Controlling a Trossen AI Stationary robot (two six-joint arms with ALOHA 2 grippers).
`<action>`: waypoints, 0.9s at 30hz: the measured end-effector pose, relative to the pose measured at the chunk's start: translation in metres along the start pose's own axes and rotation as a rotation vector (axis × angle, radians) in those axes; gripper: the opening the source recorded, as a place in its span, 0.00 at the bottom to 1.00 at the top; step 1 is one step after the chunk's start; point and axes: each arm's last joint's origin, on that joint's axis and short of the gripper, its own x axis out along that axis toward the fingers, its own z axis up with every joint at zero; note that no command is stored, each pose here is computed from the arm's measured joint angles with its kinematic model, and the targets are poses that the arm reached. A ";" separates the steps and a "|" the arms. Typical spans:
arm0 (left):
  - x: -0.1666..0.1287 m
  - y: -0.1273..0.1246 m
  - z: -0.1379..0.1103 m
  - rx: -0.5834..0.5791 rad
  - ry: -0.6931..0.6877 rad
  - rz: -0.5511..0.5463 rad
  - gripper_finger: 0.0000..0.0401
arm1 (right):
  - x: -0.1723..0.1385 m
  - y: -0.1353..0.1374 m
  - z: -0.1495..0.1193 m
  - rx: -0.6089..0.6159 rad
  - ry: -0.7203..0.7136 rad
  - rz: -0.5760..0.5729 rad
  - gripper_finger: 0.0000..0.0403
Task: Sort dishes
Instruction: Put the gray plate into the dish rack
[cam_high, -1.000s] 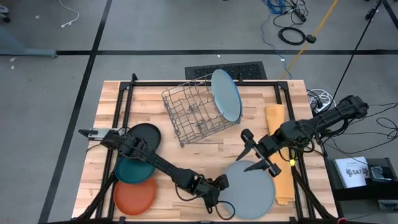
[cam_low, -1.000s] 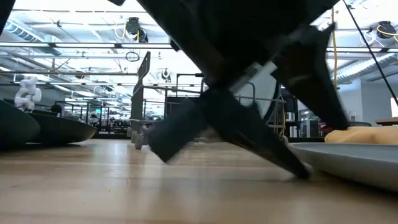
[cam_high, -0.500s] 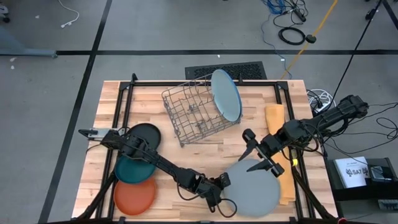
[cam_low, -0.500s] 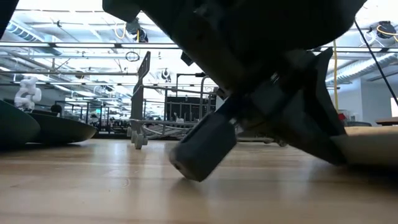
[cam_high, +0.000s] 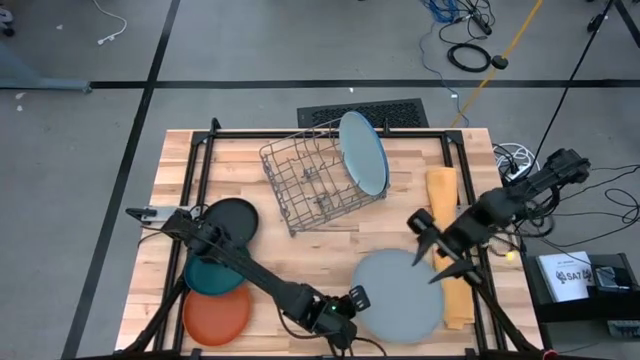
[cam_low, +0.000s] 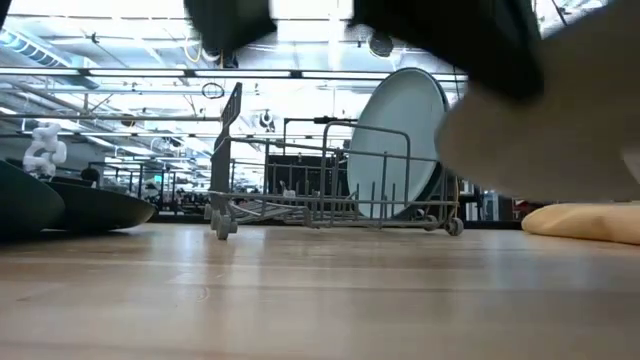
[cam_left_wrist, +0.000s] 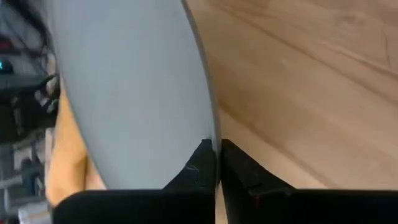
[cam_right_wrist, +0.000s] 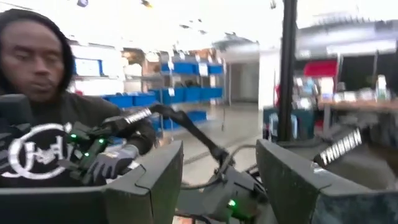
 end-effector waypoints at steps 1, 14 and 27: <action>-0.008 0.007 0.002 -0.032 0.010 0.008 0.01 | -0.004 0.003 0.004 -0.020 -0.018 0.013 0.49; -0.125 0.085 -0.021 -0.636 -0.036 0.109 0.00 | -0.036 0.045 0.029 -0.278 -0.120 0.221 0.49; -0.226 0.137 -0.052 -1.262 -0.270 0.579 0.00 | -0.037 0.060 0.027 -0.305 -0.111 0.244 0.49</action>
